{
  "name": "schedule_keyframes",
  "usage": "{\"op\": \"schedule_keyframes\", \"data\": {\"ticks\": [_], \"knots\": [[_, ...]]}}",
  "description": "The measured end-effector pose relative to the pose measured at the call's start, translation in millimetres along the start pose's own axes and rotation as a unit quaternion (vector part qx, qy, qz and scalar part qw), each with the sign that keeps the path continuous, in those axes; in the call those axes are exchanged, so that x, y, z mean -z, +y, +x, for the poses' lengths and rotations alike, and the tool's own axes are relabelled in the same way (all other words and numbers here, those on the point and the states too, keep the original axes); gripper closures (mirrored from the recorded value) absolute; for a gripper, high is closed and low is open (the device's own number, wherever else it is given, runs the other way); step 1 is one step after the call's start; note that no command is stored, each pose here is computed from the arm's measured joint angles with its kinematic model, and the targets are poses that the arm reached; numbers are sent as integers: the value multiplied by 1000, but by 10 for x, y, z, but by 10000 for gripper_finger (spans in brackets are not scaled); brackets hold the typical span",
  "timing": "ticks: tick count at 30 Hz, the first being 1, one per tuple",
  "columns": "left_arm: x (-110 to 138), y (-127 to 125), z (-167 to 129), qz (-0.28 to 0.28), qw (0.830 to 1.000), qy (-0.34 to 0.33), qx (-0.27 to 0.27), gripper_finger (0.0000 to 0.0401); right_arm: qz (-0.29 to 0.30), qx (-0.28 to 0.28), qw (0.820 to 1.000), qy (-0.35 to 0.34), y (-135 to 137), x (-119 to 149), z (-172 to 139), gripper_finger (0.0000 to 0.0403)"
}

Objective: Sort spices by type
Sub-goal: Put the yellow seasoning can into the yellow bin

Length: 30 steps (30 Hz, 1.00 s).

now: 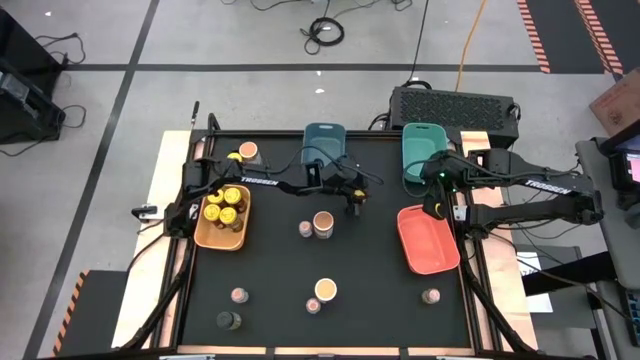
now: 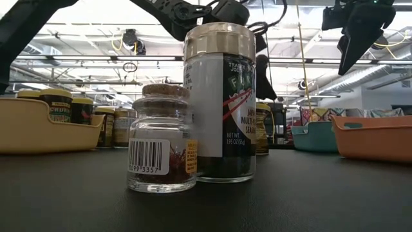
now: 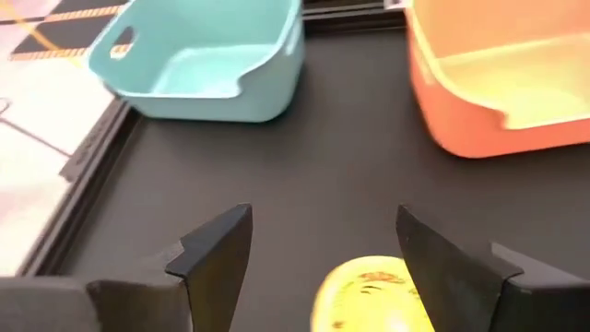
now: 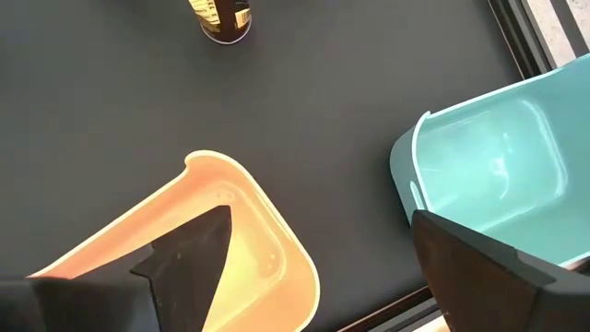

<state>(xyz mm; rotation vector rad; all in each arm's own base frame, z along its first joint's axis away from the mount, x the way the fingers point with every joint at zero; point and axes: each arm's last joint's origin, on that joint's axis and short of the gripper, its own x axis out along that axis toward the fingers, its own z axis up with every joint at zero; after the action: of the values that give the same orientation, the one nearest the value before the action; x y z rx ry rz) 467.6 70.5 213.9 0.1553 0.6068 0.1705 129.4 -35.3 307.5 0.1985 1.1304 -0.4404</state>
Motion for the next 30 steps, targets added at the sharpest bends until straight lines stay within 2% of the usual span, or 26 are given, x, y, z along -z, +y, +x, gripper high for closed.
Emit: {"op": "schedule_keyframes", "data": {"ticks": [14, 18, 24, 30], "knots": [[-83, -64, -13, 12, 999, -37, 0, 129, -1, 0, 1000, 0, 0, 0, 0, 74], [-89, -59, -13, 34, 999, -40, -1, 129, -1, 0, 1000, 0, 0, 0, 0, 74], [-62, -65, 19, 8, 999, -39, 16, 129, -1, 1, 1000, 0, 0, 0, -1, 74], [-26, -64, 54, 6, 999, -32, 16, 129, -2, 1, 1000, -1, 0, -1, 0, 74]]}}
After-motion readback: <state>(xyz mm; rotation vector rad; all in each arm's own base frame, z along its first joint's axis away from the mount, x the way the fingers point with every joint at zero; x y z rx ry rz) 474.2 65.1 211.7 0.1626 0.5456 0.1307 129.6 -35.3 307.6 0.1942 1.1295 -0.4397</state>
